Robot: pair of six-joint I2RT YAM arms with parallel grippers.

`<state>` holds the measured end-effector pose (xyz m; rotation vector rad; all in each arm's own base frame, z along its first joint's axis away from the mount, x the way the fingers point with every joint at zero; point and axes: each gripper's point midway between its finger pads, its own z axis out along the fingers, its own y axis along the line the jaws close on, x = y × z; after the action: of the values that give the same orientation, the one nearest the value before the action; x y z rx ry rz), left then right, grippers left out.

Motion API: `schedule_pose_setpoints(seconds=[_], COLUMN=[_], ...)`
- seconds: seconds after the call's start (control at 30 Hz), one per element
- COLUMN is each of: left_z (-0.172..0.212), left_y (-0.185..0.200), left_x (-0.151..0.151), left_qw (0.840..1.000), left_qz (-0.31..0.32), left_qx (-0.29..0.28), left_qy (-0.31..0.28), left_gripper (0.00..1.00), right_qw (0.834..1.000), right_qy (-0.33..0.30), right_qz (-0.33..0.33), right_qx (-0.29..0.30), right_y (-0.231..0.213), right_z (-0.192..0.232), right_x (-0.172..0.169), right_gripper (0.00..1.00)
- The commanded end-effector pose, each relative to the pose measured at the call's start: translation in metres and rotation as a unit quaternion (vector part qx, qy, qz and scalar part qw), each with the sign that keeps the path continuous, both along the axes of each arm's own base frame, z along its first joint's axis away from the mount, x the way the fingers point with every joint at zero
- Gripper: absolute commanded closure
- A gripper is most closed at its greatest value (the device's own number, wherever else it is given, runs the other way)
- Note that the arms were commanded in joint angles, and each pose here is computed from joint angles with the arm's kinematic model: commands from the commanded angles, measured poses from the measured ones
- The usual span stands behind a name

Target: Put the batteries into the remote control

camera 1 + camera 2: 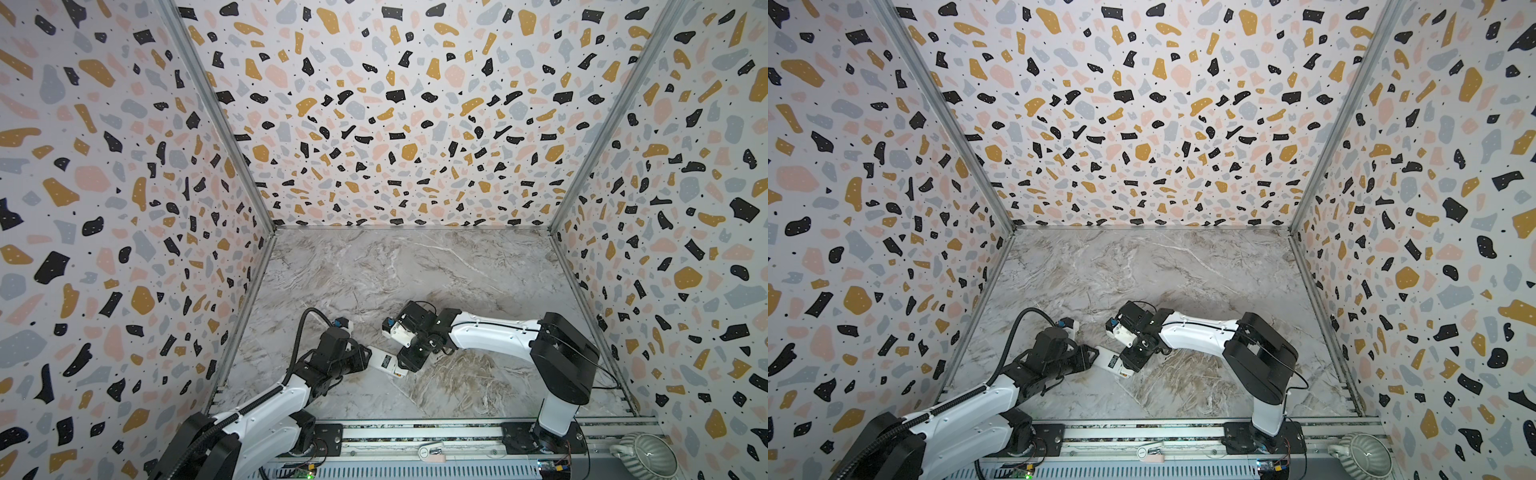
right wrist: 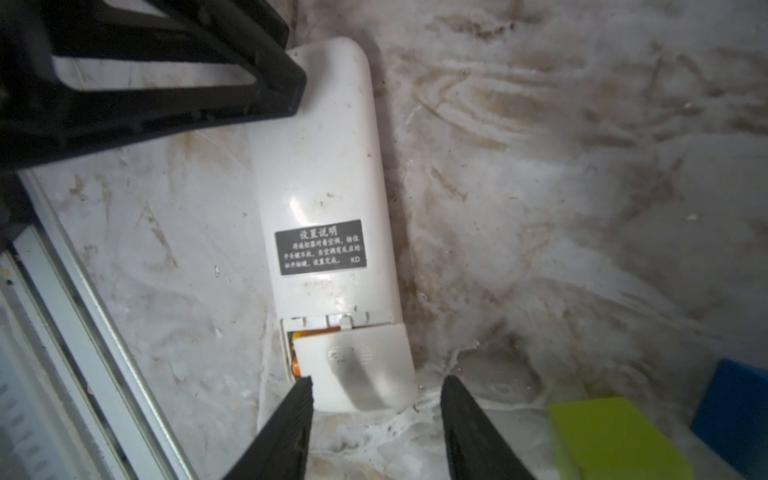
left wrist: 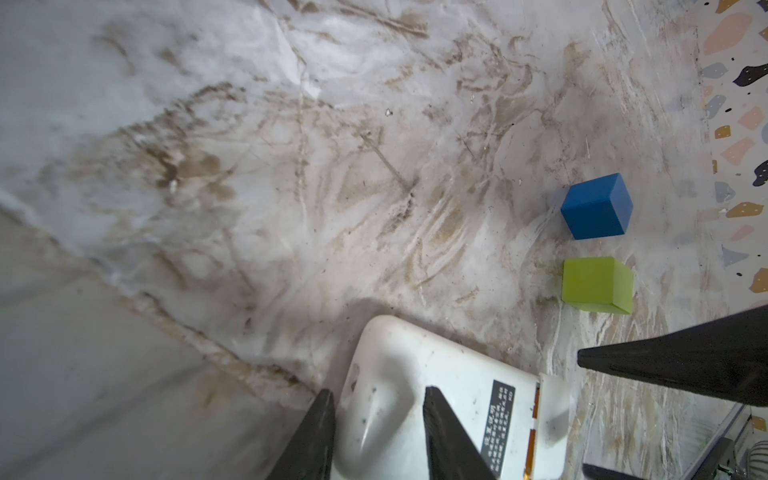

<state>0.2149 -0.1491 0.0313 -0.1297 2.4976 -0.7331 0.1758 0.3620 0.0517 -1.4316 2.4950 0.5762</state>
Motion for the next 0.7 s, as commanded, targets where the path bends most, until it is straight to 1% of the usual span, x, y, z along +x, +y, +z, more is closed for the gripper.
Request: schedule_pose_setpoints(seconds=[0.0,0.4,0.67], left_z=[0.0017,0.0012,0.0009], left_y=[-0.0031,-0.0026,-0.0025], left_x=[-0.0001,-0.0009,-0.0009], left_qw=[1.0,1.0,1.0], left_qz=[-0.004,-0.002,-0.002], left_qx=[-0.01,-0.011,-0.012], left_qy=[-0.007,-0.007,-0.007], left_gripper=[0.63,0.63,0.63], right_qw=[1.0,1.0,1.0], right_qy=[0.015,0.021,0.021], right_qz=[0.009,0.016,0.019], right_qx=[-0.004,-0.001,-0.003], right_y=[-0.0014,0.0027,0.0044], right_z=[-0.0067,-0.0078,-0.0063], right_x=[-0.0072,-0.0119,-0.0141], right_gripper=[0.48,0.56,0.58])
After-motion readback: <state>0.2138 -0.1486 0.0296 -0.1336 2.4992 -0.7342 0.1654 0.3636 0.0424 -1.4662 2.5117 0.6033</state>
